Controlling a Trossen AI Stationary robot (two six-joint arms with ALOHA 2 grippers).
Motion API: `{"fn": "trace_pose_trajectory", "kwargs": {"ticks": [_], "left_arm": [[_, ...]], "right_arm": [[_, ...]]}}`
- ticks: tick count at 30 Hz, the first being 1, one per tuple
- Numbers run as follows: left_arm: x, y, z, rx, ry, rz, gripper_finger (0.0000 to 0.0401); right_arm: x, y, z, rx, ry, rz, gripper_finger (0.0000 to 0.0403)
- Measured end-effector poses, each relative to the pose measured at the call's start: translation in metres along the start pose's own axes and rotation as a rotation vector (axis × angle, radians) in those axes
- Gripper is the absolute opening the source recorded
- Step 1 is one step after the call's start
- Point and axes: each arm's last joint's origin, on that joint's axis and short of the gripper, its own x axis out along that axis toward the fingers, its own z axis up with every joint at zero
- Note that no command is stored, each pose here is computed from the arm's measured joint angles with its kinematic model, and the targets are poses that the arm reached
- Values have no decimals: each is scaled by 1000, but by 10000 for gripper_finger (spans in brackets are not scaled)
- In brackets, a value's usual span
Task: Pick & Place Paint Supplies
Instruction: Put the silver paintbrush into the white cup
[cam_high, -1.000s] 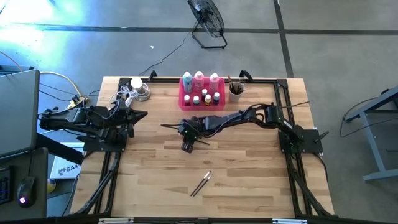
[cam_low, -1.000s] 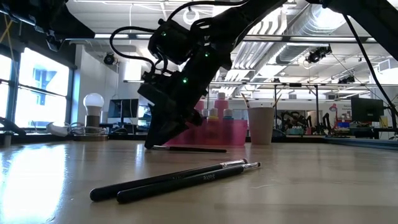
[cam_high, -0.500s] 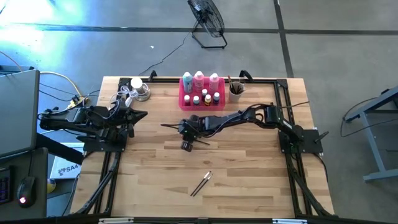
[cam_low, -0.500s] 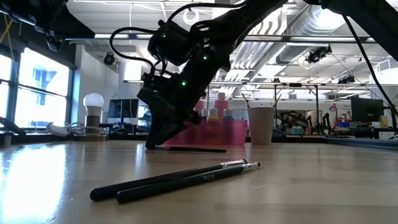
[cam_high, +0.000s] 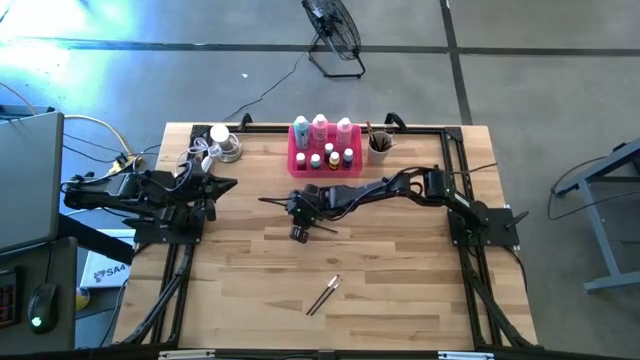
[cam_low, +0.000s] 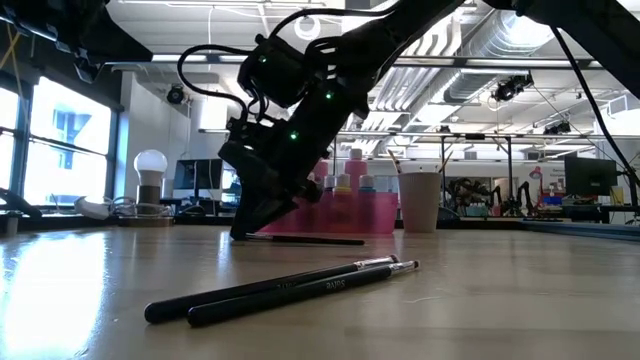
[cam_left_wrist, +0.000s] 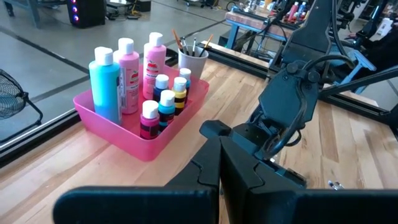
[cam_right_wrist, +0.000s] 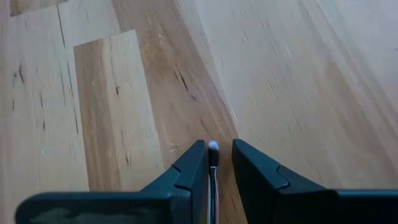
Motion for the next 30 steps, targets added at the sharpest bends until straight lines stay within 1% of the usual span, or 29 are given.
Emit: {"fn": "trace_pose_trajectory", "kwargs": {"ticks": [4,6,11,13,19,22,24,30], "left_arm": [[0,0,0,0,0,0,0],[0,0,0,0,0,0,0],[0,0,-1,-20,6,2,0],[0,0,-1,-21,6,2,0],[0,0,-1,-22,6,2,0],[0,0,-1,-22,6,2,0],[0,0,-1,-22,6,2,0],[0,0,-1,-22,5,2,0]], "right_arm": [[0,-1,0,2,1,0,74],[1,-1,0,2,4,3,66],[1,-2,-2,1,21,-2,13],[1,-2,-3,1,29,2,8],[-6,-5,2,15,39,67,4],[-17,-8,7,23,37,81,4],[-27,-11,16,29,-3,90,3],[-81,-25,50,59,-162,69,3]]}}
